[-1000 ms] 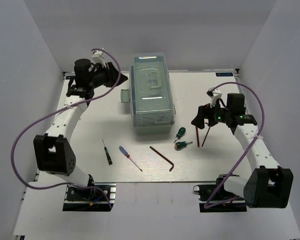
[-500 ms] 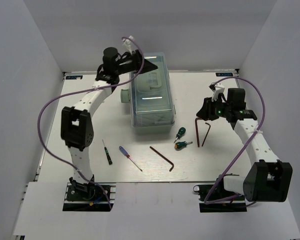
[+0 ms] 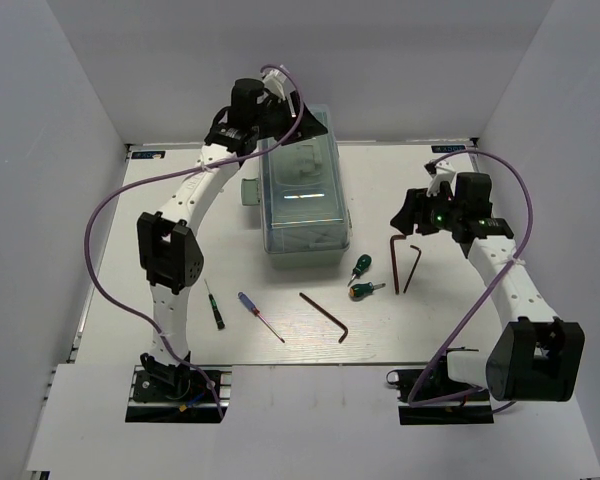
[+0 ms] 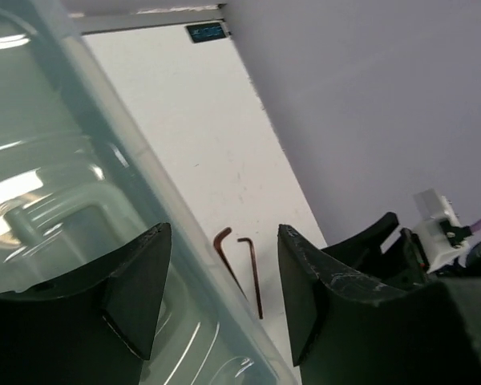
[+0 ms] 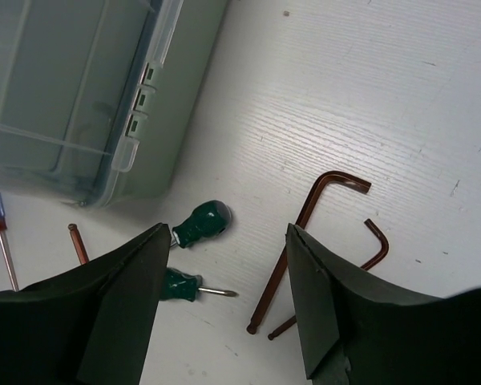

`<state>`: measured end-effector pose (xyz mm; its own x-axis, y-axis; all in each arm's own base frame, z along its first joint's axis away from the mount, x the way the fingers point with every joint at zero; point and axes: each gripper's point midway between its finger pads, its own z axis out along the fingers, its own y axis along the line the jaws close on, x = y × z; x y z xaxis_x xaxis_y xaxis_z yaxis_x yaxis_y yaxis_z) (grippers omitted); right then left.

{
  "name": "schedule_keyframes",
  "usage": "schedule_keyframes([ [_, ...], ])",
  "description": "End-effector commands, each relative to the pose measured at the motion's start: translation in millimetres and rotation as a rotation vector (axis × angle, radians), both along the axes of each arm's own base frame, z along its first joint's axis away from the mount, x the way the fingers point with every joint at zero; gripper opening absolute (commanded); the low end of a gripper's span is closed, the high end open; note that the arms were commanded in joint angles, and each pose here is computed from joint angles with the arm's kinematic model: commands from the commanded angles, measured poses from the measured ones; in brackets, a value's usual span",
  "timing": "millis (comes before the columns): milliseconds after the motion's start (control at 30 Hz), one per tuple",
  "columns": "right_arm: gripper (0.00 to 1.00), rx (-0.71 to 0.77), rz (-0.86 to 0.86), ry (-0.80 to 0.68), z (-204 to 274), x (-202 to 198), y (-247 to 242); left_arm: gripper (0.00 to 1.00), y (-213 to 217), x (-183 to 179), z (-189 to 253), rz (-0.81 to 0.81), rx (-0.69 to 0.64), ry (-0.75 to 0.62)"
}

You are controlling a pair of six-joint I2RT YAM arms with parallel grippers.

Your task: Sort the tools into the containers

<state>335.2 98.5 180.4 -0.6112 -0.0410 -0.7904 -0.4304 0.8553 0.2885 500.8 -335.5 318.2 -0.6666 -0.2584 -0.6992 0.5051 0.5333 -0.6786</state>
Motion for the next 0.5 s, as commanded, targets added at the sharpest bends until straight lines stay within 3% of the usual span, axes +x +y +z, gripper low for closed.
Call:
schedule_keyframes([
  [0, 0.66, 0.031, -0.047, -0.074, 26, 23, -1, 0.66, 6, -2, -26, 0.058, 0.106, 0.071],
  [167, 0.55, 0.127, -0.019, -0.042, 28, 35, 15, 0.66, 2, -2, -36, 0.062, 0.135, 0.094],
  [267, 0.46, 0.303, 0.018, 0.015, 38, 49, 39, 0.66, -1, -3, -40, 0.059, 0.151, 0.096],
  [333, 0.46, 0.439, 0.076, 0.048, 60, 56, 58, 0.66, 1, -3, -40, 0.068, 0.160, 0.104],
  [467, 0.51, 0.497, 0.131, 0.054, 74, 74, 82, 0.66, 2, -4, -50, 0.084, 0.201, 0.114],
])
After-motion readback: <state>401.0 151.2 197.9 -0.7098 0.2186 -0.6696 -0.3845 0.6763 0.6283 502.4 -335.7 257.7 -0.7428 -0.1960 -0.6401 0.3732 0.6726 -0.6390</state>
